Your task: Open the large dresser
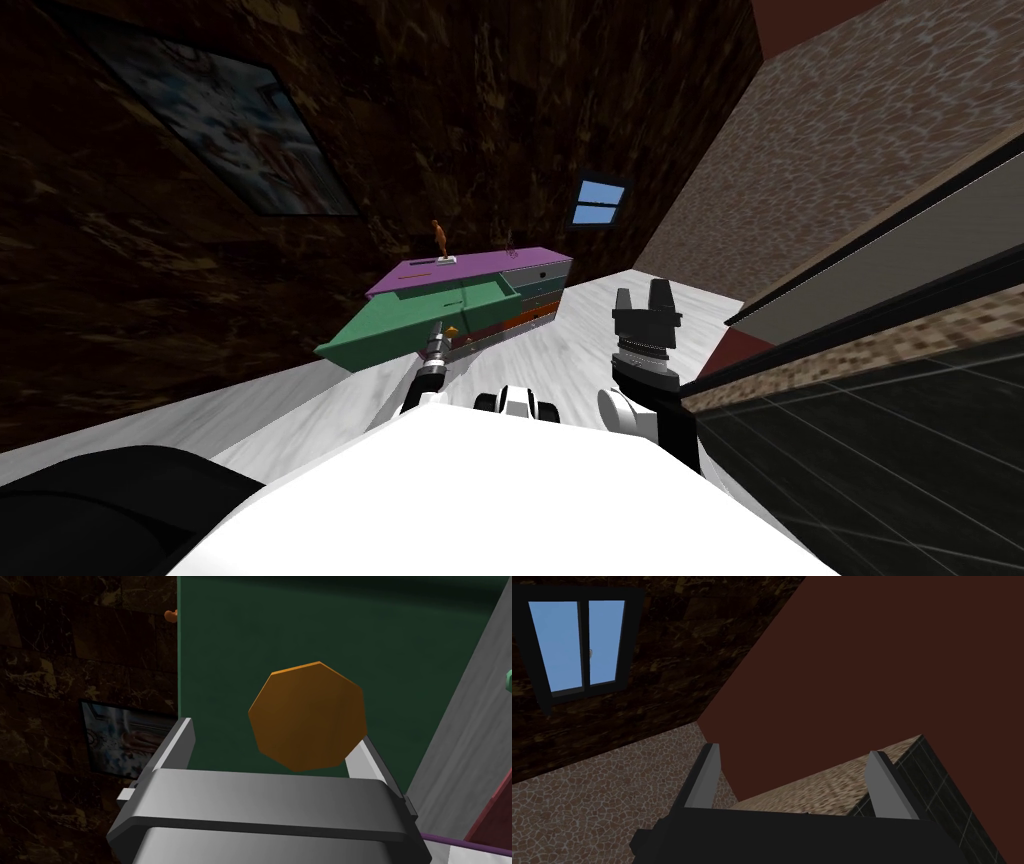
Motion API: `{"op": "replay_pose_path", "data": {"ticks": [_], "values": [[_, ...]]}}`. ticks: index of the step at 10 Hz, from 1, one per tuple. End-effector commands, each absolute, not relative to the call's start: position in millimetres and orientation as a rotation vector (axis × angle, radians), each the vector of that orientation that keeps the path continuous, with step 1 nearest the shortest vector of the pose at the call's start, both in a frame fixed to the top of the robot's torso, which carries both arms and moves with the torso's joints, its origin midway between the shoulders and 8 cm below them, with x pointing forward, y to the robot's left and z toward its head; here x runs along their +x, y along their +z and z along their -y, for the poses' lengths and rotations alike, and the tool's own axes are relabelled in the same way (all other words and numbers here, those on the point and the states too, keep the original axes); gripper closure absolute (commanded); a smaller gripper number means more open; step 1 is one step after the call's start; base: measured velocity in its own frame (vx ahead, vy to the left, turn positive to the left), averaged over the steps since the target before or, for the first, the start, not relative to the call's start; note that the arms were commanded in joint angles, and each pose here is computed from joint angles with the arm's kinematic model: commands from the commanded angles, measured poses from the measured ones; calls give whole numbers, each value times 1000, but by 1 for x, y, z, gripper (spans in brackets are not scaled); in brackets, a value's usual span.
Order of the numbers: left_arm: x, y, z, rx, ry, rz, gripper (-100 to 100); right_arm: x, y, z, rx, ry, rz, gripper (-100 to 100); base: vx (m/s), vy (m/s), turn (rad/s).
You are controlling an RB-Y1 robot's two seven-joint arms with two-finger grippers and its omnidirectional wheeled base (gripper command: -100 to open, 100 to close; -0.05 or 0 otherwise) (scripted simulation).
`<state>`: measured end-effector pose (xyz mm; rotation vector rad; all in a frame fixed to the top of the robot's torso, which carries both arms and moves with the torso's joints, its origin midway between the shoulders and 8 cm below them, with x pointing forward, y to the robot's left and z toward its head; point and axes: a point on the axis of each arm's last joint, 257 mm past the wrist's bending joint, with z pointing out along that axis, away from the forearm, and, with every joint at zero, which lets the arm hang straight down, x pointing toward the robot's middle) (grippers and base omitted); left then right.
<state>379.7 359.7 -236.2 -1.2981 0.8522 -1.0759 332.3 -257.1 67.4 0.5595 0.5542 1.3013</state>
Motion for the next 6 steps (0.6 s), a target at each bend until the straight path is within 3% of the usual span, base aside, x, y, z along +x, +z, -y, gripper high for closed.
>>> {"op": "replay_pose_path", "data": {"ticks": [1,6], "values": [[377,-220,-361,-1289,-1078,-844,-100,332,67,257,559,1301,-554,0,5,-7,-21],[373,-227,-362,-1317,-1061,-864,-100,332,67,257,559,1301,-554,0,2,0,-2]]}}
